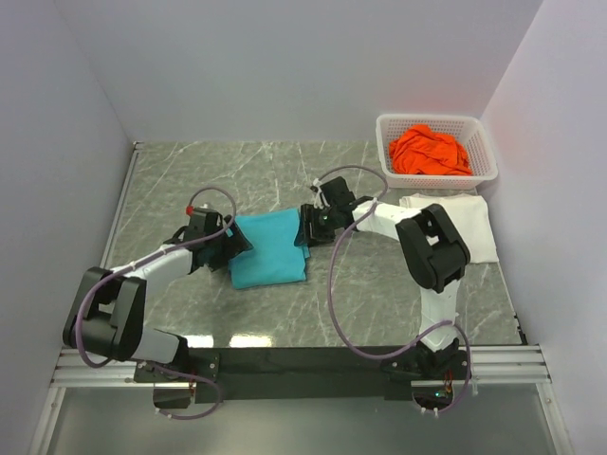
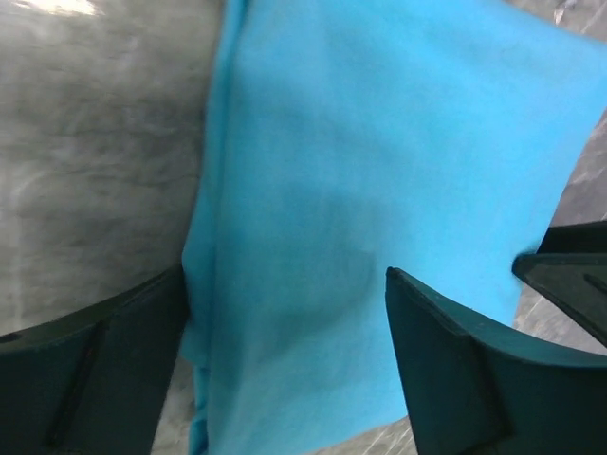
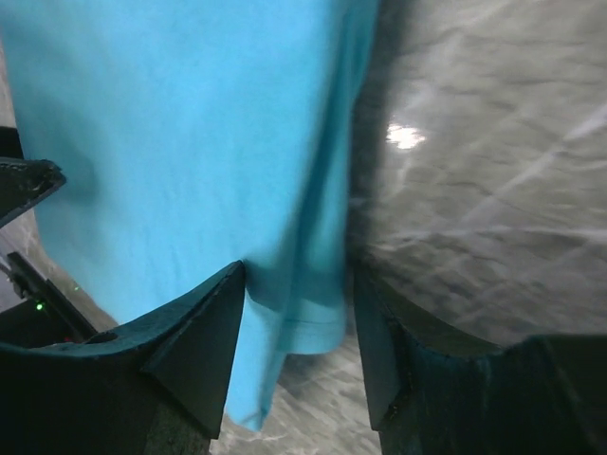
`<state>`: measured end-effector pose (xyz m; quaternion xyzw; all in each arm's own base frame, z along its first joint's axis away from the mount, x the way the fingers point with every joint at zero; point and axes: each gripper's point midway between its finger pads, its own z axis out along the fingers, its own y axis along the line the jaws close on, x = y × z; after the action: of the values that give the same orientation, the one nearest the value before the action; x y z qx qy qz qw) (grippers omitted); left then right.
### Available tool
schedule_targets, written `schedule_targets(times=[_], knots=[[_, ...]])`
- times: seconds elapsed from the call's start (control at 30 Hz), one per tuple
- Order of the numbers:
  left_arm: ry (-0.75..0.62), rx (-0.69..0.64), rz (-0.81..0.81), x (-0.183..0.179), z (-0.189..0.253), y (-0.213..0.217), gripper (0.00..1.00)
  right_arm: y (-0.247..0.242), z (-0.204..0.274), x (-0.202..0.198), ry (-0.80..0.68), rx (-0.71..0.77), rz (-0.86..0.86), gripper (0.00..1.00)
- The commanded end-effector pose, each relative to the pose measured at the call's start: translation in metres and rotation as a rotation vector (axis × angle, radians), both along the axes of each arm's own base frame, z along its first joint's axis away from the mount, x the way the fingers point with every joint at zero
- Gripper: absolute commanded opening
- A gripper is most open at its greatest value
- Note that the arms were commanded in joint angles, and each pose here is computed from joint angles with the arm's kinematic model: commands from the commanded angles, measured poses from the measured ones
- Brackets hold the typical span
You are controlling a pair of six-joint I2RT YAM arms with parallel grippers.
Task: Fold and stack the t-shirts
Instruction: Fold the tshirt
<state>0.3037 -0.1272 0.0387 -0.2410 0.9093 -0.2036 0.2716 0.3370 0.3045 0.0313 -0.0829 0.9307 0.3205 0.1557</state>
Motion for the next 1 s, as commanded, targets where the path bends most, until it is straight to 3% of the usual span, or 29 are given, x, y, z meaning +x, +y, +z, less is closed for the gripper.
schedule_targets(times=[0.0, 0.13, 0.27, 0.37, 0.43, 0.53, 0.63, 0.8, 0.83, 0.97], knots=[[0.003, -0.054, -0.047, 0.002, -0.001, -0.019, 0.84, 0.021, 0.002, -0.006, -0.018, 0.027, 0.045, 0.56], [0.018, -0.06, -0.065, -0.002, 0.003, -0.027, 0.7, 0.028, 0.005, -0.012, 0.001, 0.042, 0.069, 0.5], [0.016, -0.062, -0.051, -0.006, 0.008, -0.025, 0.36, 0.027, 0.005, -0.015, 0.009, 0.056, 0.064, 0.4], [0.03, -0.064, -0.037, -0.008, 0.005, -0.024, 0.28, 0.027, 0.004, -0.016, 0.023, 0.069, 0.058, 0.3], [0.056, -0.079, -0.043, -0.012, -0.003, -0.026, 0.26, 0.03, 0.002, -0.02, 0.046, 0.094, 0.067, 0.22], [0.084, -0.123, -0.039, -0.017, -0.011, -0.032, 0.25, 0.031, -0.001, -0.021, 0.062, 0.122, 0.057, 0.22], [0.084, -0.135, -0.028, -0.02, -0.01, -0.031, 0.27, 0.025, -0.002, -0.021, 0.062, 0.107, 0.034, 0.35], [0.058, -0.063, 0.022, -0.023, 0.003, -0.013, 0.43, 0.005, 0.009, -0.013, 0.004, 0.005, -0.022, 0.45], [0.036, -0.047, 0.039, -0.021, 0.01, -0.008, 0.5, 0.0, 0.01, -0.014, 0.004, -0.016, -0.038, 0.45], [0.047, -0.05, 0.028, -0.029, 0.015, -0.01, 0.58, -0.003, 0.011, -0.023, 0.029, -0.036, -0.051, 0.47]])
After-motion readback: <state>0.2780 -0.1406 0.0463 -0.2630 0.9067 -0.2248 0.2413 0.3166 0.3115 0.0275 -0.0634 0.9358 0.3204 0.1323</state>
